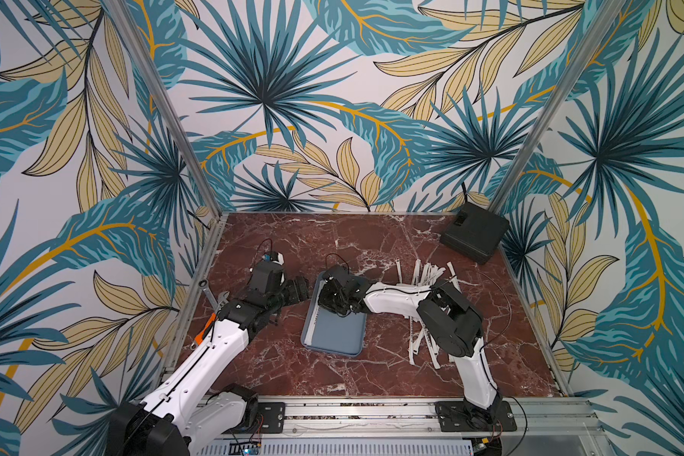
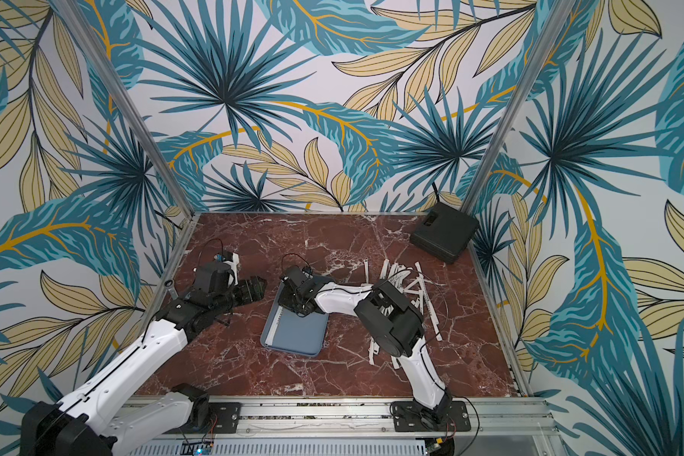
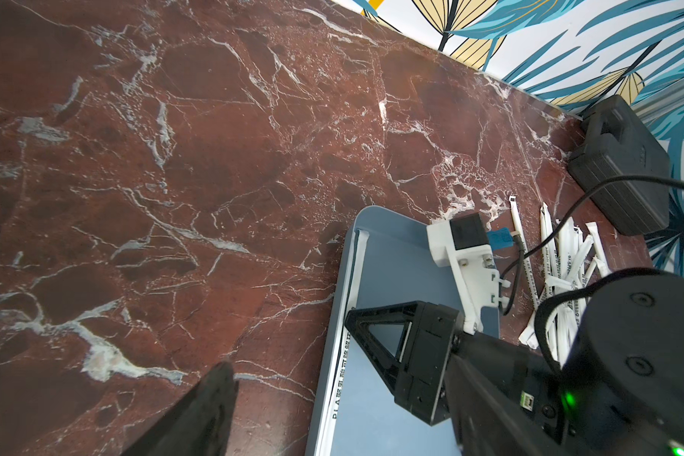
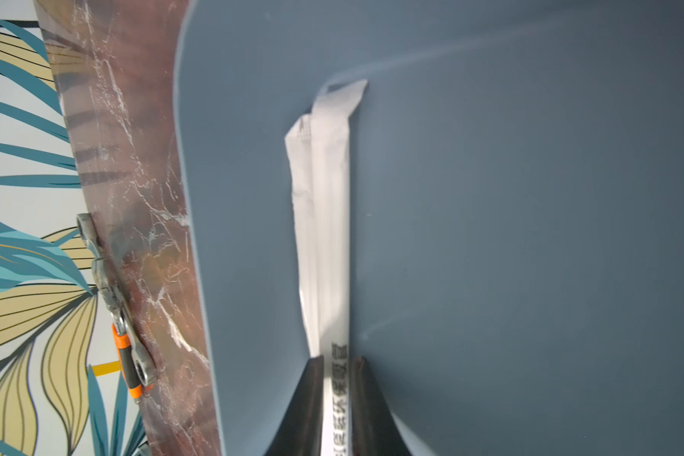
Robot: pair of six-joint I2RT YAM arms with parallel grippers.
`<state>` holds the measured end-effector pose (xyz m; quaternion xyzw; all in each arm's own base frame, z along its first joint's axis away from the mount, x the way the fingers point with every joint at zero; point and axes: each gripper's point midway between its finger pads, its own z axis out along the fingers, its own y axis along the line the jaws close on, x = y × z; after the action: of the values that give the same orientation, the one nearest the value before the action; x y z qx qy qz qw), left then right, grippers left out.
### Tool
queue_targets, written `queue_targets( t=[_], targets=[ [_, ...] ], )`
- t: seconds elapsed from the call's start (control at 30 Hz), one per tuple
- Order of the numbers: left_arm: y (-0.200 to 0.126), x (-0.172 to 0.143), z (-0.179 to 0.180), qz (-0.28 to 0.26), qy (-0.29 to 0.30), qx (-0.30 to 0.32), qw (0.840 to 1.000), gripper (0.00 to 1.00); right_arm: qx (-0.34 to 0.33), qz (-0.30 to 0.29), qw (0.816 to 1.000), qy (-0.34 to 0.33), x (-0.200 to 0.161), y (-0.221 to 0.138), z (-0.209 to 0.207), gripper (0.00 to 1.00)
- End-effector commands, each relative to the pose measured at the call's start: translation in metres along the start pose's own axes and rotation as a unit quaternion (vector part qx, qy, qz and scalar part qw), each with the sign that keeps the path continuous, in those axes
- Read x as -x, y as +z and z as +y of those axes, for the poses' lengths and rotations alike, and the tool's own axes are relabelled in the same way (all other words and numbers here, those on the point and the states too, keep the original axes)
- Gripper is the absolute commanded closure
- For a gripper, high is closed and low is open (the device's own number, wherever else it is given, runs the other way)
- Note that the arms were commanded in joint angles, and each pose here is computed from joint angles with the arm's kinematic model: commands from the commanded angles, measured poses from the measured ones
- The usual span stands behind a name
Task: Put the straws into the storage box
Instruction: Place the straw in the storage box, then pick up the straw from the center of the board.
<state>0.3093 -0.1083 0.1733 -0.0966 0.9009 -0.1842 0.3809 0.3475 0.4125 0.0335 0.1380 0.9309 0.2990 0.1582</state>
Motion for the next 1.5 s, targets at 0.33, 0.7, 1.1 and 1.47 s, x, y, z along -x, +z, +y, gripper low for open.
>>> queue_targets(
  t=[0.33, 0.7, 1.1, 1.47],
  targets=[
    [-0.004, -0.015, -0.045, 0.008, 0.096, 0.000, 0.995, 0.14, -0.209, 0.016, 0.975, -0.077, 0.005, -0.151, -0.131, 0.67],
    [0.028, -0.062, -0.110, 0.071, 0.119, -0.065, 0.988, 0.14, -0.368, 0.013, 0.926, -0.081, 0.014, -0.200, -0.226, 0.65],
    [0.029, -0.062, -0.094, 0.062, 0.131, -0.038, 0.989, 0.14, -0.381, 0.032, 0.921, -0.078, 0.010, -0.163, -0.242, 0.77],
    [0.018, -0.041, -0.071, 0.032, 0.121, -0.011, 0.992, 0.14, -0.373, 0.024, 0.924, -0.077, 0.004, -0.167, -0.240, 0.86]
  ],
)
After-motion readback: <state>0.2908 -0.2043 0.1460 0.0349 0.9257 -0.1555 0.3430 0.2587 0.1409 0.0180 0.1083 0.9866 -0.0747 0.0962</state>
